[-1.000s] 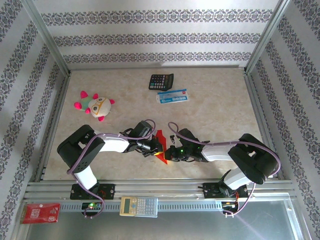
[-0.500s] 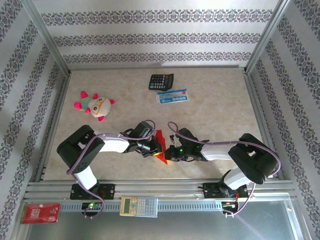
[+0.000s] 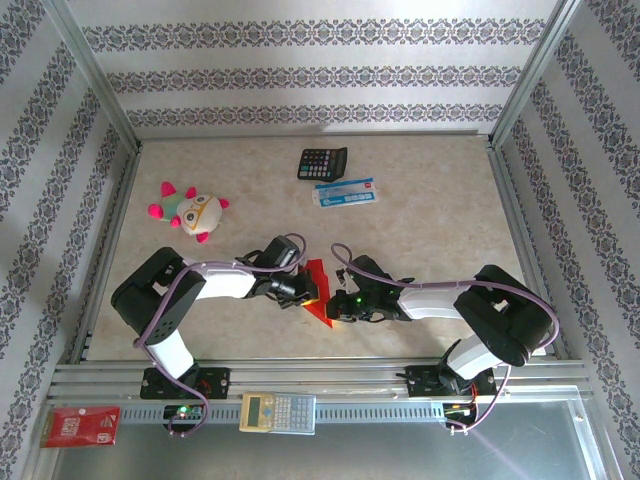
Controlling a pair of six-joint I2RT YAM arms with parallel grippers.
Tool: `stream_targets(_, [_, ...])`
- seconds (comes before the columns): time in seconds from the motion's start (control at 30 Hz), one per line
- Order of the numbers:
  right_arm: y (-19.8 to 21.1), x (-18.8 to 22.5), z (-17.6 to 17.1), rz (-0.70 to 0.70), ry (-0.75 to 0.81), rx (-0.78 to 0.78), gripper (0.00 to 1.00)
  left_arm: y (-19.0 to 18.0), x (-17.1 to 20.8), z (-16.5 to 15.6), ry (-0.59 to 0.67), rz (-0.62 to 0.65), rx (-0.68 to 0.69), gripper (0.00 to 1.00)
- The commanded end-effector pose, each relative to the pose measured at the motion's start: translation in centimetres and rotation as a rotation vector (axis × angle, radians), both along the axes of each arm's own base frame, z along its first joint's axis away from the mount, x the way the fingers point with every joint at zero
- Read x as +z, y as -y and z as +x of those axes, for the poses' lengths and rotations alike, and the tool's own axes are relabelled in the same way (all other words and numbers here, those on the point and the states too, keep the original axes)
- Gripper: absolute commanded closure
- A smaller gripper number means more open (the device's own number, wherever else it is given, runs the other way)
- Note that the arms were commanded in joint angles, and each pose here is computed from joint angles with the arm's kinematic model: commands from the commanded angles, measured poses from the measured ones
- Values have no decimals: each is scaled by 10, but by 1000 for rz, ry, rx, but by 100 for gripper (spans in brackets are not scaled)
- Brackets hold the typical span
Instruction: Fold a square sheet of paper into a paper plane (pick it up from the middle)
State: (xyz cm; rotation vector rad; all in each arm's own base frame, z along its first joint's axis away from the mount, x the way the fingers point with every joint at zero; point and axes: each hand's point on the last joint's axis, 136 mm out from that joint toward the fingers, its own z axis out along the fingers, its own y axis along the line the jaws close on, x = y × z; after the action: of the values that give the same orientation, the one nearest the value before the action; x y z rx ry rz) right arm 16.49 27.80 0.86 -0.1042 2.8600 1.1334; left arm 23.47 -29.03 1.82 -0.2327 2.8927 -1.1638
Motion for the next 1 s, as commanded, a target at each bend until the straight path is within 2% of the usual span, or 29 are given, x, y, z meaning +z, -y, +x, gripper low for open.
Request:
stream_targets(0.0, [68,-65,-50,-346,-185,-18,100,-17,-10,17,16,74,29,100])
stream_targets(0.5, [69,-66,-54,-364,-189,-11,100,-50,-11,53,16,82,79,100])
stream_targets(0.97, [74,-67,-57,-381,-193,-11,100,-62,-11,87,23,60,110,100])
